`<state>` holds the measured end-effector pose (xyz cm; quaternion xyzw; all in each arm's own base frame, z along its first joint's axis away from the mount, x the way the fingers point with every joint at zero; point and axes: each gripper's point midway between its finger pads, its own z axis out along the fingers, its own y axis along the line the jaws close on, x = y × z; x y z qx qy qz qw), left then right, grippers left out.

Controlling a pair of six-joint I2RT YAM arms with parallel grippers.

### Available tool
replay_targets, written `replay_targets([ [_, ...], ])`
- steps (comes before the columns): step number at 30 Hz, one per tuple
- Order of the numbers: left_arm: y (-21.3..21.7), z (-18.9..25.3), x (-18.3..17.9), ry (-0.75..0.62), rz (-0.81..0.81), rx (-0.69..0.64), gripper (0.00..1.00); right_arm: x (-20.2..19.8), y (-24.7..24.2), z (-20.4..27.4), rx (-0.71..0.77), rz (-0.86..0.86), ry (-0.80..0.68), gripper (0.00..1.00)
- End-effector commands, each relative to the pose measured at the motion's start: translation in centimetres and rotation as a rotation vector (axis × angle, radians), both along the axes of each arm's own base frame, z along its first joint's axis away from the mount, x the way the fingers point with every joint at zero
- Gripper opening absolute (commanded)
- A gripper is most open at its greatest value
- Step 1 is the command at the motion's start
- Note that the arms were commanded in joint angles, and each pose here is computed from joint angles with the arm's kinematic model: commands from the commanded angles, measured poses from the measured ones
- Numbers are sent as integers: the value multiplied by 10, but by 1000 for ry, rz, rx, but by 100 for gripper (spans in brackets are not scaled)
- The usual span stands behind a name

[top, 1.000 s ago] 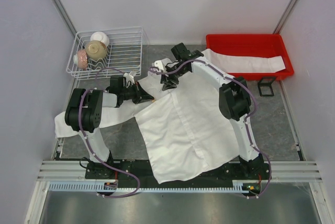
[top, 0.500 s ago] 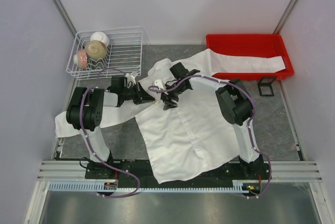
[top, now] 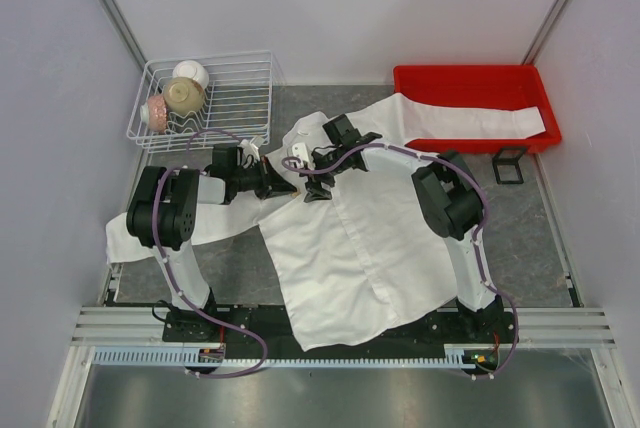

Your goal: Pin the brooch onto the clothing

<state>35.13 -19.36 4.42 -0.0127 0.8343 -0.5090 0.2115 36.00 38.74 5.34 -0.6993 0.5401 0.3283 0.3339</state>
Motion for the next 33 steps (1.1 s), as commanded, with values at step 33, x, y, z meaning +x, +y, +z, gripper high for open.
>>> replay_targets([
  [33, -8, 15, 2, -71, -48, -55, 2, -6, 23, -2, 73, 17, 43, 75],
])
